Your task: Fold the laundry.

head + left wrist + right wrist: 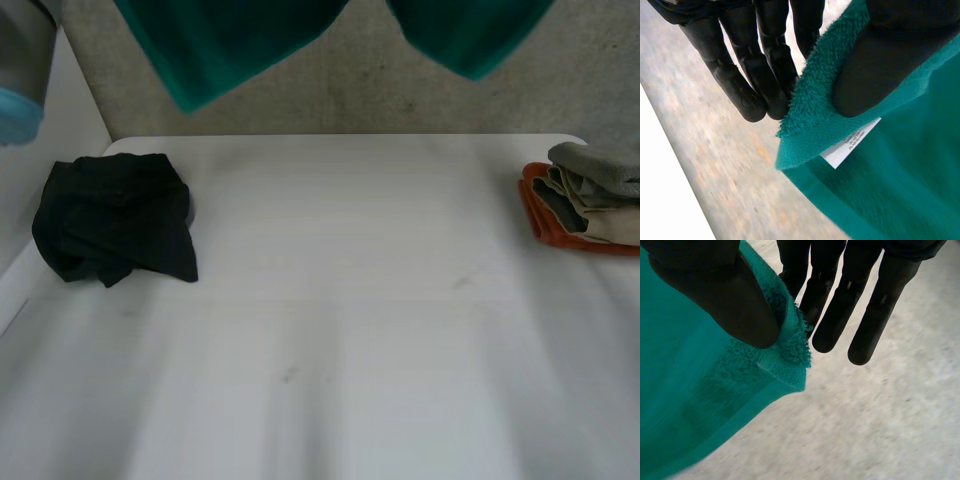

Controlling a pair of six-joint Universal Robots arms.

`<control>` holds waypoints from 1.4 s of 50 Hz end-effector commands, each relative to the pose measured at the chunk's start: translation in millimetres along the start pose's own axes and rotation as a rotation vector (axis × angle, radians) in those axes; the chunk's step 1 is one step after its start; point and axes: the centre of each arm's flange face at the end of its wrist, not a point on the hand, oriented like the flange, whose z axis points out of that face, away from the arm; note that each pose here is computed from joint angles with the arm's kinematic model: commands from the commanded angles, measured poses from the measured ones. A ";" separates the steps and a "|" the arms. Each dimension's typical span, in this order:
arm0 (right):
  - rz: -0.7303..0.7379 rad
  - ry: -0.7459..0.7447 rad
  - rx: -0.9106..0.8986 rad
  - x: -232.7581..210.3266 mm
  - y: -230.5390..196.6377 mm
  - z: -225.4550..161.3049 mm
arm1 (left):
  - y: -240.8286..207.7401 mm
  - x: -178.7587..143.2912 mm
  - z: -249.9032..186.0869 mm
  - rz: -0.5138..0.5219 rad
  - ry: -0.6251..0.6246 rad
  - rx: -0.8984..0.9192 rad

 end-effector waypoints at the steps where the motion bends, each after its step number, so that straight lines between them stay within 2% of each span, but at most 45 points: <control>1: 0.013 -0.191 -0.219 -29.1 54.4 -42.0 | 65.4 13.5 -31.6 0.012 0.062 -0.256; 5: 0.005 -0.289 -0.362 -43.8 93.5 -73.4 | 103.9 23.8 -57.0 0.025 0.110 -0.392; 12: -0.046 -0.475 -0.631 -68.5 161.4 -142.3 | 183.8 49.3 -116.6 0.081 0.277 -0.643; 14: -0.071 -0.527 -0.711 -73.4 180.2 -163.8 | 210.1 56.0 -137.4 0.117 0.335 -0.723; 19: -0.131 -0.593 -0.816 -74.4 204.5 -189.5 | 242.7 55.2 -161.4 0.208 0.387 -0.833; 23: -0.142 -0.603 -0.854 -68.5 207.5 -193.0 | 240.6 48.8 -164.0 0.259 0.385 -0.855; 31: -0.110 -0.563 -0.855 -60.0 196.8 -186.2 | 206.7 50.6 -163.7 0.256 0.392 -0.800; 38: -0.115 -0.536 -0.859 -53.6 196.6 -183.0 | 186.6 58.8 -183.8 0.270 0.412 -0.794; 45: -0.123 -0.531 -0.865 -51.7 198.5 -183.3 | 175.9 53.4 -204.7 0.297 0.408 -0.809; 51: -0.127 -0.539 -0.862 -53.9 196.9 -184.3 | 182.9 44.2 -221.6 0.323 0.415 -0.899; 56: -0.127 -0.543 -0.861 -55.2 196.9 -184.9 | 193.3 42.2 -226.9 0.304 0.433 -0.960; 70: -0.137 -0.548 -0.863 -54.7 195.5 -187.2 | 210.7 60.0 -190.1 0.266 0.444 -0.836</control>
